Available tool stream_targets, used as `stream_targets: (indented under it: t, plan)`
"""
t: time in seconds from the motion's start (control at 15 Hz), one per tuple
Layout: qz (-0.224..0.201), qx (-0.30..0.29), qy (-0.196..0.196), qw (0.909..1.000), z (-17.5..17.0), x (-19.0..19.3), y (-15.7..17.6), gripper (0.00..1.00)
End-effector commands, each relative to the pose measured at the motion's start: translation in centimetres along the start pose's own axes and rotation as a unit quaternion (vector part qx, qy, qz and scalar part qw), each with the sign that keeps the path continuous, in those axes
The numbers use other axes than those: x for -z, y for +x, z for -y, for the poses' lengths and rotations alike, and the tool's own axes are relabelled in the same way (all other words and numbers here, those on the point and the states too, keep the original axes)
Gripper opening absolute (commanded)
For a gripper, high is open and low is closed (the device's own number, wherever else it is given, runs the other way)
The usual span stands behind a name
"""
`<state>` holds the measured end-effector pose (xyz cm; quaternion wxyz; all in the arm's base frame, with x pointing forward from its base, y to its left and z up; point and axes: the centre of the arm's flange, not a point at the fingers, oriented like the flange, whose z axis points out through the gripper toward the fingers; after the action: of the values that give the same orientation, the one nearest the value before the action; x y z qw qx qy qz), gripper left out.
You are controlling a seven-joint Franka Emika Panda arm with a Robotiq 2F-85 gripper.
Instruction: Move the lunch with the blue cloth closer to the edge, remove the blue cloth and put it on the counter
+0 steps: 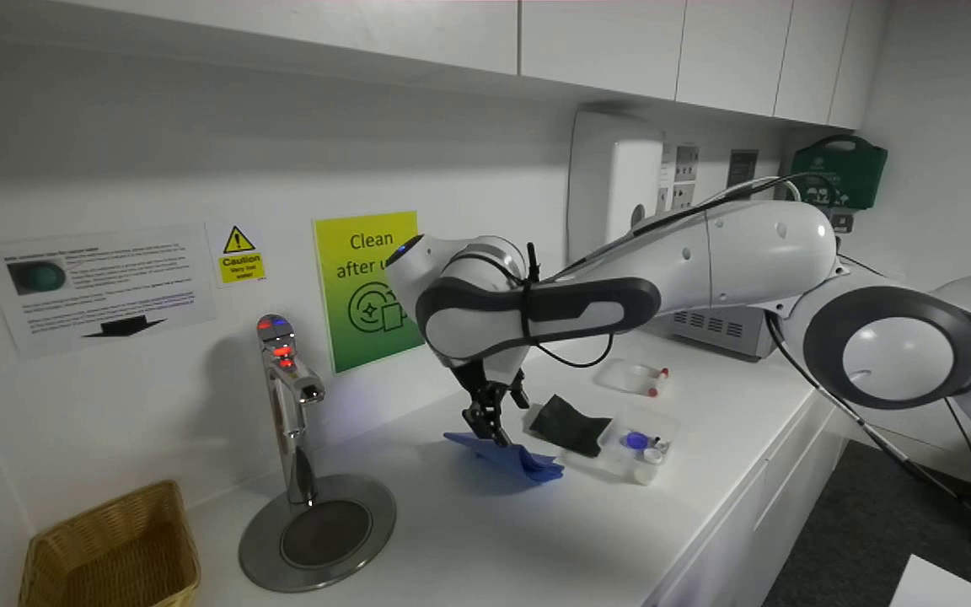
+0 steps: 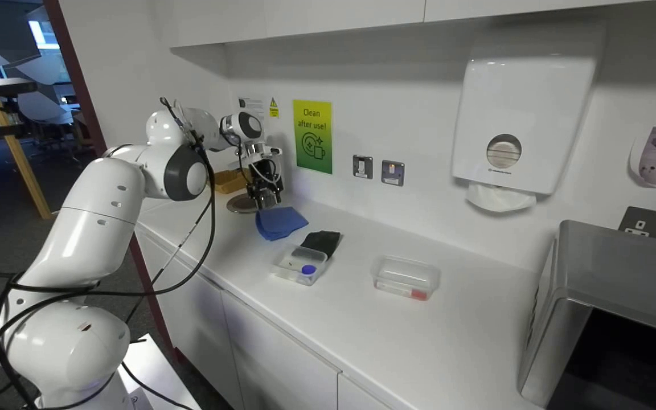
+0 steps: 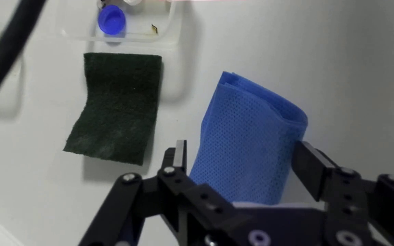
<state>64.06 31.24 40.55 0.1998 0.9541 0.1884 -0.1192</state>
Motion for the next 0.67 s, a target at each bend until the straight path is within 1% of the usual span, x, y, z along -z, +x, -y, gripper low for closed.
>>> stream_targets:
  t: [0.0, 0.07, 0.2, 0.4, 0.53, 0.6]
  plan:
    - [-0.036, -0.025, 0.09, 0.995, -3.3, 1.0, -2.5, 1.0]
    - [-0.041, -0.044, 0.11, 0.9921, -4.3, 1.2, -2.9, 1.0]
    - [-0.042, -0.097, 0.136, 0.9851, -6.1, 1.3, -3.3, 1.0]
    - [-0.02, -0.173, 0.173, 0.9695, -8.5, 1.1, -4.7, 1.0]
    - [-0.008, -0.229, 0.177, 0.9573, -9.5, 0.6, -6.1, 1.0]
    - [-0.007, -0.257, 0.171, 0.9512, -9.6, 0.1, -7.0, 1.0]
